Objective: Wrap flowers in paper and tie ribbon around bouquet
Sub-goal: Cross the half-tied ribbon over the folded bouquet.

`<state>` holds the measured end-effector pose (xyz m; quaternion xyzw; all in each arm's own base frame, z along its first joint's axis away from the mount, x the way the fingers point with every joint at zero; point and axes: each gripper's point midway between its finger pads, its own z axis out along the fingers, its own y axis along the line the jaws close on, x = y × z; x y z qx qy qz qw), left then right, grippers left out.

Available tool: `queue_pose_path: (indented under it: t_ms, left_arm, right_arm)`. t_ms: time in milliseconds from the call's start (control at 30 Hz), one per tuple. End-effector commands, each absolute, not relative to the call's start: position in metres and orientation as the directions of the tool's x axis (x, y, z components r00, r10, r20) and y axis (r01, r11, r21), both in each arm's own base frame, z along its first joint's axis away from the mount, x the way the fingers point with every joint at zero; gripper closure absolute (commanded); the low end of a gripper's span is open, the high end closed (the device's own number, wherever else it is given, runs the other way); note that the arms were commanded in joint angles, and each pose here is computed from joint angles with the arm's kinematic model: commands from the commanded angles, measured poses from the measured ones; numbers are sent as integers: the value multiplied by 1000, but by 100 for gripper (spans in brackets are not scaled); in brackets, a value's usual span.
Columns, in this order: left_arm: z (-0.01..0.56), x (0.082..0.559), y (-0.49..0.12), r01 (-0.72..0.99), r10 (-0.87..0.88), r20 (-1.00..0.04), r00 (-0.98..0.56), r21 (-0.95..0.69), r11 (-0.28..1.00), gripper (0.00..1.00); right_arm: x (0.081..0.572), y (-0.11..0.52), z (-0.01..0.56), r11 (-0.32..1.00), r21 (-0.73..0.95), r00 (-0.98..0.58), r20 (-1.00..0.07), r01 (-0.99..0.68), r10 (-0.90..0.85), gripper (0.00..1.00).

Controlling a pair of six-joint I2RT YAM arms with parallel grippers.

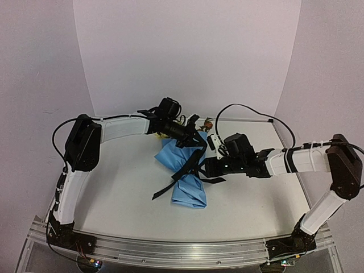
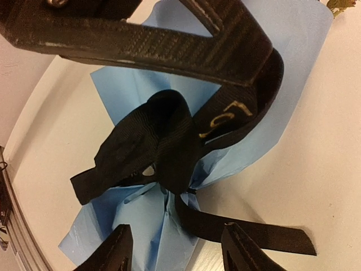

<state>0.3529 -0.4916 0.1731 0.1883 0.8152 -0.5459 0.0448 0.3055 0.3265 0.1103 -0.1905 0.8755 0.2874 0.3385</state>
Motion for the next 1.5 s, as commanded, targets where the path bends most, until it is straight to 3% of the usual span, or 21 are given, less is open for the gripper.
queue_pose_path:
  t_ms: [0, 467, 1000, 1300, 1467]
  left_arm:
    - [184, 365, -493, 215, 164, -174, -971, -937, 276, 100]
    - [195, 384, -482, -53, -108, 32, -994, -979, 195, 100]
    - [182, 382, -480, -116, -212, 48, -976, -941, 318, 100]
    - [186, 370, -485, -68, -125, 32, -992, -951, 302, 100]
    - [188, 369, -484, -50, -114, 16, -993, -954, 297, 100]
  right_arm:
    - [319, 321, 127, 783, 324, -655, -743, -531, -137, 43]
    - [322, 324, 151, 746, 378, -679, -722, -548, -134, 42]
    - [335, 318, 165, 750, 374, -692, -705, -546, -152, 41]
    - [345, 368, 174, 604, 538, -728, -678, -589, -106, 49]
    - [348, 373, 161, 590, 590, -757, -651, -552, -57, 49]
